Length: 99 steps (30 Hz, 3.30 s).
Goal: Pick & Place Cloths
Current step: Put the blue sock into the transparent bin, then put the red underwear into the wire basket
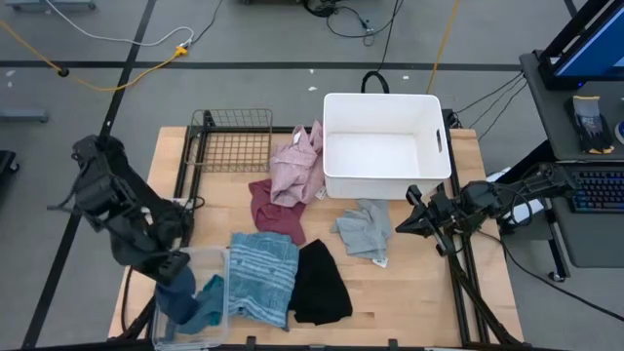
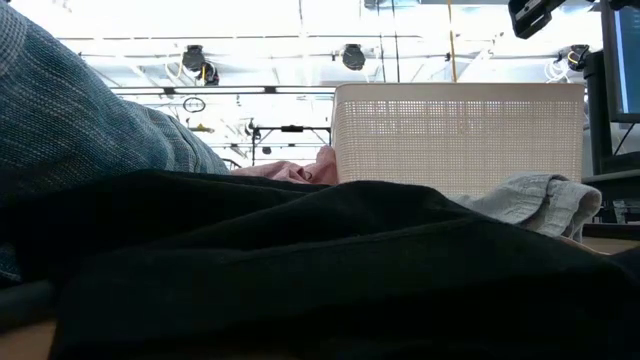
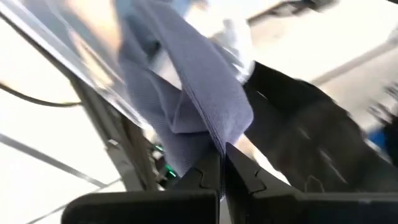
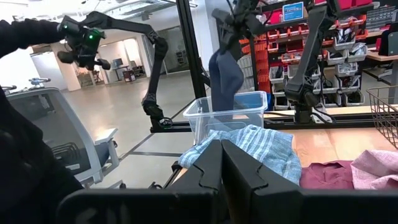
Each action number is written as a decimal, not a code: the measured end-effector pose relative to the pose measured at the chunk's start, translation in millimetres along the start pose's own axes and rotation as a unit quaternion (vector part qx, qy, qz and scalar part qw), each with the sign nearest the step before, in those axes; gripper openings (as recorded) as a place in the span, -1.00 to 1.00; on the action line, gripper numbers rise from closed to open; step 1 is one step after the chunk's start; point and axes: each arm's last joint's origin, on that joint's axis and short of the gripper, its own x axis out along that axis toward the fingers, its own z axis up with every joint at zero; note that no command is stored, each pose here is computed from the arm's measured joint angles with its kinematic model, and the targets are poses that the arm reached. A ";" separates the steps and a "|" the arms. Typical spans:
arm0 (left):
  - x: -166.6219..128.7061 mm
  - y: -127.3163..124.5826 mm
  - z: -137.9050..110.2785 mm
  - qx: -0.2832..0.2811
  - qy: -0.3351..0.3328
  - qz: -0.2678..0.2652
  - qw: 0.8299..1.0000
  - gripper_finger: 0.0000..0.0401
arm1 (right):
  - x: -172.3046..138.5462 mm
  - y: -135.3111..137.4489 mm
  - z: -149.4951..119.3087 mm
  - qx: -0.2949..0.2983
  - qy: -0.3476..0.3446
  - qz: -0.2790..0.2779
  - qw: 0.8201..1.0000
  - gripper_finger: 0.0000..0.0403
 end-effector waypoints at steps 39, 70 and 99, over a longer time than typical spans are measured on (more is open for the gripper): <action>148.6 -27.7 8.7 -0.013 -0.204 0.304 0.931 -1.00 | 0.1 0.0 -0.2 0.000 0.001 0.001 1.000 -1.00; 176.8 -18.3 0.9 0.038 -0.252 0.338 0.906 -0.47 | 0.0 0.2 0.5 0.013 -0.002 0.002 1.000 -1.00; 49.4 -13.6 -3.4 0.148 -0.272 -0.001 0.951 -0.24 | 0.0 -0.1 -0.4 -0.013 0.002 0.000 1.000 -1.00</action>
